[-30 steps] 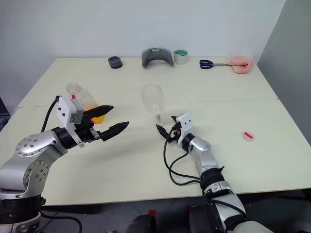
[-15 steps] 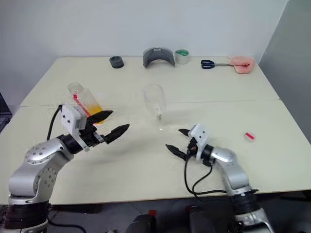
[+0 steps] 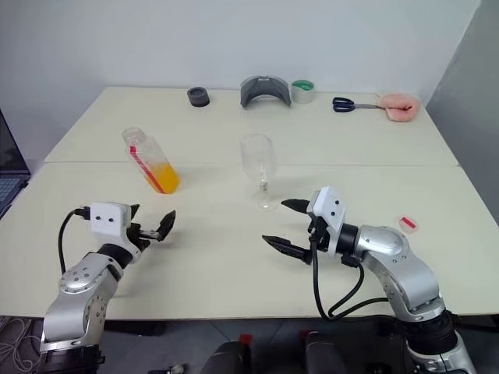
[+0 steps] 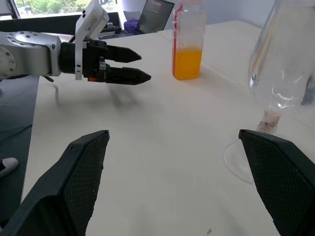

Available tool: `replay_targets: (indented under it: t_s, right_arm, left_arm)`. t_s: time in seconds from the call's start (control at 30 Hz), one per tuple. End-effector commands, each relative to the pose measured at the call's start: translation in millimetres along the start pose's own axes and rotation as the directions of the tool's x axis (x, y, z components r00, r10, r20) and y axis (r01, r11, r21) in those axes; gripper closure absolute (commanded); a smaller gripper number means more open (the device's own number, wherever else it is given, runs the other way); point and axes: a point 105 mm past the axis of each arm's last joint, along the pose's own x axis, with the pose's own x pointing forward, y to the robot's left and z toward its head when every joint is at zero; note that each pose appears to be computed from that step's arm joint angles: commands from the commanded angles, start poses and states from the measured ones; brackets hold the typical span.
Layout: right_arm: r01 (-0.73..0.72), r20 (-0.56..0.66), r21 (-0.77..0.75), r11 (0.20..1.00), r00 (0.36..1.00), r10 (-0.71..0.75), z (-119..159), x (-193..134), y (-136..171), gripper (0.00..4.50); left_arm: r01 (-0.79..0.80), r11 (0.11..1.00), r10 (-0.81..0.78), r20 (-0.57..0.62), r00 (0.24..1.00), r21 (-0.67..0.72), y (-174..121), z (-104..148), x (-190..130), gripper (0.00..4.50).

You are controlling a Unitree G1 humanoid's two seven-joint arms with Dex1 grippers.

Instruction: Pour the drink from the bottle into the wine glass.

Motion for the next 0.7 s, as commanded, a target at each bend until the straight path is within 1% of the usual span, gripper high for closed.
replay_targets:
  t_s: [0.03, 0.2, 0.27, 0.43, 0.57, 0.7]
  right_arm:
    - [-0.043, 0.05, -0.035, 0.998, 0.998, 0.044, 19, 1, 8, 0.02]
    - [-0.077, 0.062, -0.029, 0.997, 0.995, 0.079, 26, 3, 11, 0.02]
    - [-0.084, 0.064, -0.036, 0.996, 0.994, 0.086, 29, 5, 11, 0.02]
    - [-0.089, 0.068, -0.05, 0.995, 0.993, 0.093, 34, 8, 12, 0.02]
    - [-0.082, 0.071, -0.059, 0.995, 0.994, 0.086, 37, 7, 14, 0.02]
    - [-0.081, 0.075, -0.071, 0.994, 0.993, 0.086, 40, 6, 18, 0.02]
  left_arm:
    - [-0.045, 0.999, 0.045, 0.049, 0.998, 0.004, 20, 18, 6, 0.0]
    - [-0.031, 0.999, 0.028, 0.067, 0.997, 0.04, 32, 32, 19, 0.0]
    - [-0.001, 0.999, -0.003, 0.07, 0.998, 0.05, 34, 38, 27, 0.0]
    - [0.007, 0.998, -0.011, 0.077, 0.997, 0.057, 41, 46, 42, 0.0]
    - [0.025, 0.998, -0.03, 0.091, 0.995, 0.059, 39, 50, 52, 0.0]
    - [0.079, 0.996, -0.082, 0.083, 0.993, 0.04, 33, 49, 60, 0.0]
